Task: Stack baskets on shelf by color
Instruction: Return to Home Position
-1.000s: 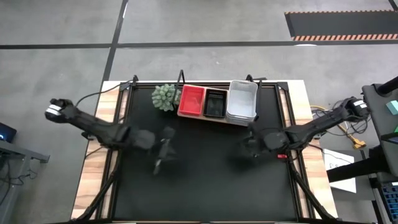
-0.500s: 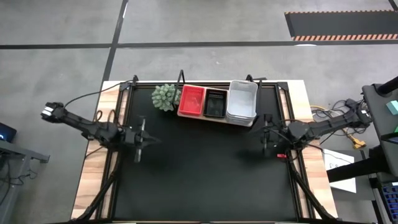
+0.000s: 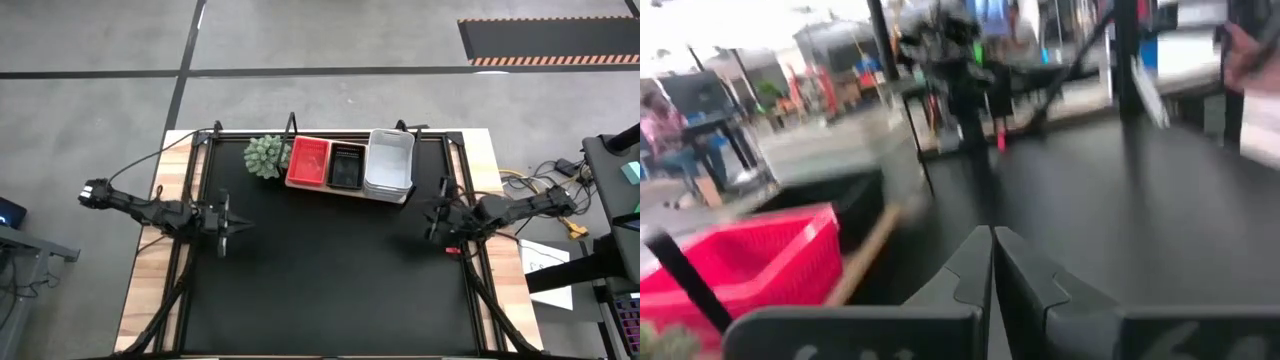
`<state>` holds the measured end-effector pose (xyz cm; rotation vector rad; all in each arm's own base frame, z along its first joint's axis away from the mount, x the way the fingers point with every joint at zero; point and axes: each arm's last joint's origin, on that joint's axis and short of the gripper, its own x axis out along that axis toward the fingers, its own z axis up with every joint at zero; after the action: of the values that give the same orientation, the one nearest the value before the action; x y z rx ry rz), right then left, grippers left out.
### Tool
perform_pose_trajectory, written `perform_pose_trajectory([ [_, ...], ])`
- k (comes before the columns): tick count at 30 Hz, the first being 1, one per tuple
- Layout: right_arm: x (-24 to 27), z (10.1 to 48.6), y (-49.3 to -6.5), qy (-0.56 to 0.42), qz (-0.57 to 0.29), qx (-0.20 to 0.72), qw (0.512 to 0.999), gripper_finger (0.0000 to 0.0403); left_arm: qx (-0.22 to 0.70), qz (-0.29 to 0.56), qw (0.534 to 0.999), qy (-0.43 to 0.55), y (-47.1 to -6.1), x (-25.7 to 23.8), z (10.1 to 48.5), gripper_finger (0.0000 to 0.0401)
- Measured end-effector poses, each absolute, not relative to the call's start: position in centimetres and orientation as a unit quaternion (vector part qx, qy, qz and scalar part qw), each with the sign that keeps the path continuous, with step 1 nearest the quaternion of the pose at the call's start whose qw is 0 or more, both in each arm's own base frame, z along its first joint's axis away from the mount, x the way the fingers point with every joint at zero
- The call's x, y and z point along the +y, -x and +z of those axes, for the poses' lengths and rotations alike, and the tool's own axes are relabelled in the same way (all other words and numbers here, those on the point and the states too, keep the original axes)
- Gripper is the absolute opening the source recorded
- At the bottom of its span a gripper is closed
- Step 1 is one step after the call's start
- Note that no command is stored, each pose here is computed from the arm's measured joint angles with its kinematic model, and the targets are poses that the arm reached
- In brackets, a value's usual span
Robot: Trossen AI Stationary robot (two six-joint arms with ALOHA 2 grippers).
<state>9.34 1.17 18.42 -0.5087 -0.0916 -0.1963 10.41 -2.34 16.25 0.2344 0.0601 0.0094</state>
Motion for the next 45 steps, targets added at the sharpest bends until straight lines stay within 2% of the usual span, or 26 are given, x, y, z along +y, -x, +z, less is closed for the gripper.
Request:
perform_pose_trajectory([
  [10,1.1,17.6,-9.6,0.280,-0.103,0.001,0.954,0.0009,0.049,0.001,0.991,-0.125,-10.6,-2.4,15.9,0.0000],
  [38,1.2,17.6,-9.6,0.261,-0.102,0.002,0.960,0.0009,0.091,-0.004,0.986,-0.139,-11.0,-2.5,15.0,0.0000],
  [45,1.0,17.5,-9.6,0.333,-0.125,0.025,0.934,0.0009,0.098,-0.005,0.985,-0.141,-11.1,-2.6,14.9,0.0000],
])
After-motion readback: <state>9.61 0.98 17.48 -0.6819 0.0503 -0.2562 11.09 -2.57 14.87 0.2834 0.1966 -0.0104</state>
